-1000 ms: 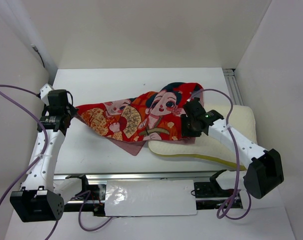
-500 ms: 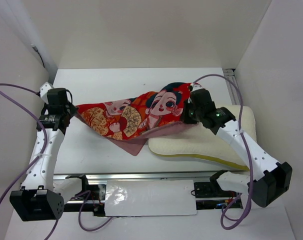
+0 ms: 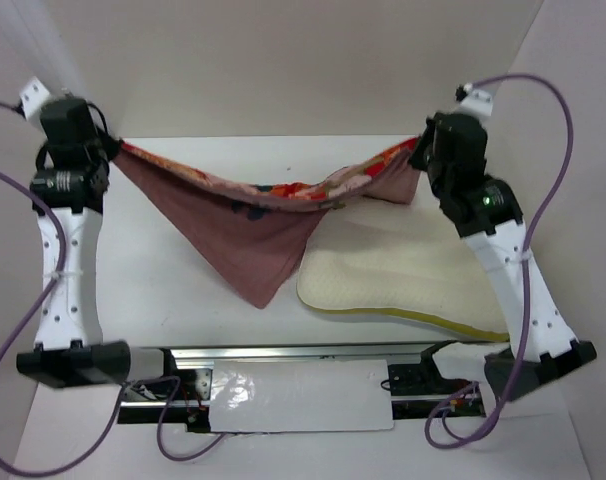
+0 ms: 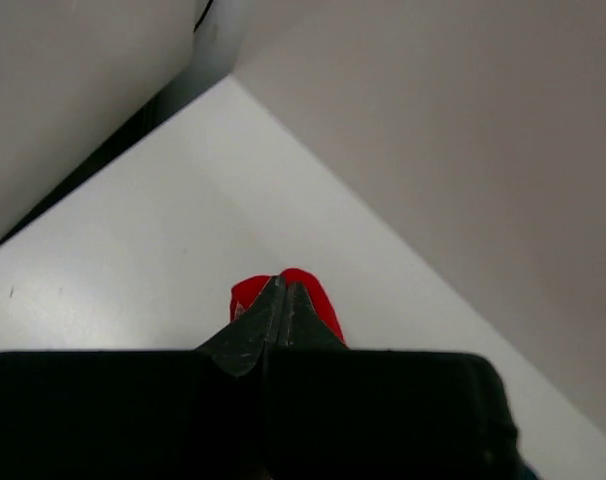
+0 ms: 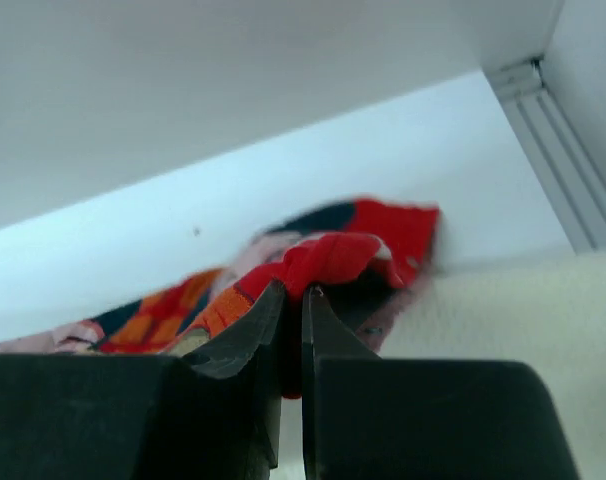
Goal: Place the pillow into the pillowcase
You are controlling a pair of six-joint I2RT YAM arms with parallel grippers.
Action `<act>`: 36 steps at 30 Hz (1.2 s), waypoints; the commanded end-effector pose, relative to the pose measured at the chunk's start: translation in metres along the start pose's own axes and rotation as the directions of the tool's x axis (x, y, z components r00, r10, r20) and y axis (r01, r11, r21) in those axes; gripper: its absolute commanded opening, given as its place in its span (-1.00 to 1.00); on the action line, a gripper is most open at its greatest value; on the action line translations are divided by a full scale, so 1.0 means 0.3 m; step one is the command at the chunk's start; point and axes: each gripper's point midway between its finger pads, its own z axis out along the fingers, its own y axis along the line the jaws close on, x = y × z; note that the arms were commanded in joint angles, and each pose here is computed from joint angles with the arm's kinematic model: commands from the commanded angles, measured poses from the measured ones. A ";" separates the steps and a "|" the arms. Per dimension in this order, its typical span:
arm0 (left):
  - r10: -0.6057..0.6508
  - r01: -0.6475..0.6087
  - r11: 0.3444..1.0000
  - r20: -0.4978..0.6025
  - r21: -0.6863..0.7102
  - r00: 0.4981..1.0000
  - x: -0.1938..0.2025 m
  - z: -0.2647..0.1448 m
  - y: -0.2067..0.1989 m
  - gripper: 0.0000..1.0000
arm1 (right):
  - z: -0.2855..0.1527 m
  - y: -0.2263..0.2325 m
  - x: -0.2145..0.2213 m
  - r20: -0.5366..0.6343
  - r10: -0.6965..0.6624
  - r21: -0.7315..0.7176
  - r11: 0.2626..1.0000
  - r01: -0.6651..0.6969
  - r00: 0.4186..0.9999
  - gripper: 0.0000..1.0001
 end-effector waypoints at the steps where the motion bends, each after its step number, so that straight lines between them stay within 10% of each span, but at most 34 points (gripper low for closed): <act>1: 0.024 -0.031 0.999 0.150 0.044 0.988 -0.245 0.066 -0.122 -1.00 | 0.170 0.147 -0.178 0.112 -0.025 -0.109 0.993 0.037 0.993 -1.00; 7: 0.034 -0.094 0.976 0.292 0.194 0.956 -0.535 0.160 -0.291 -1.00 | 0.397 0.373 -0.574 0.360 0.053 -0.309 0.949 0.066 0.931 -1.00; 13: -0.019 -0.172 0.941 0.555 0.290 0.832 -0.798 -0.115 -0.278 -1.00 | 0.165 0.420 -0.848 0.588 0.303 -0.571 0.812 0.120 0.750 -1.00; 19: 0.059 -0.200 0.970 0.664 0.139 0.745 -0.901 -0.226 -0.205 -1.00 | 0.135 0.500 -0.825 0.509 0.317 -0.688 0.708 0.157 0.800 -1.00; 22: 0.052 -0.175 0.968 0.536 0.181 0.843 -0.724 -0.133 -0.170 -1.00 | 0.194 0.475 -0.754 0.434 0.298 -0.668 0.740 0.081 0.850 -1.00; 27: 0.030 -0.064 0.927 0.097 0.370 0.995 -0.242 0.141 -0.180 -0.16 | 0.138 0.379 -0.616 0.405 0.217 -0.611 0.787 0.086 0.888 -1.00; 36: 0.246 -0.102 0.906 -0.315 0.411 0.917 0.492 0.384 -0.328 0.18 | 0.196 0.230 -0.145 0.189 0.036 -0.513 0.856 0.067 0.981 -1.00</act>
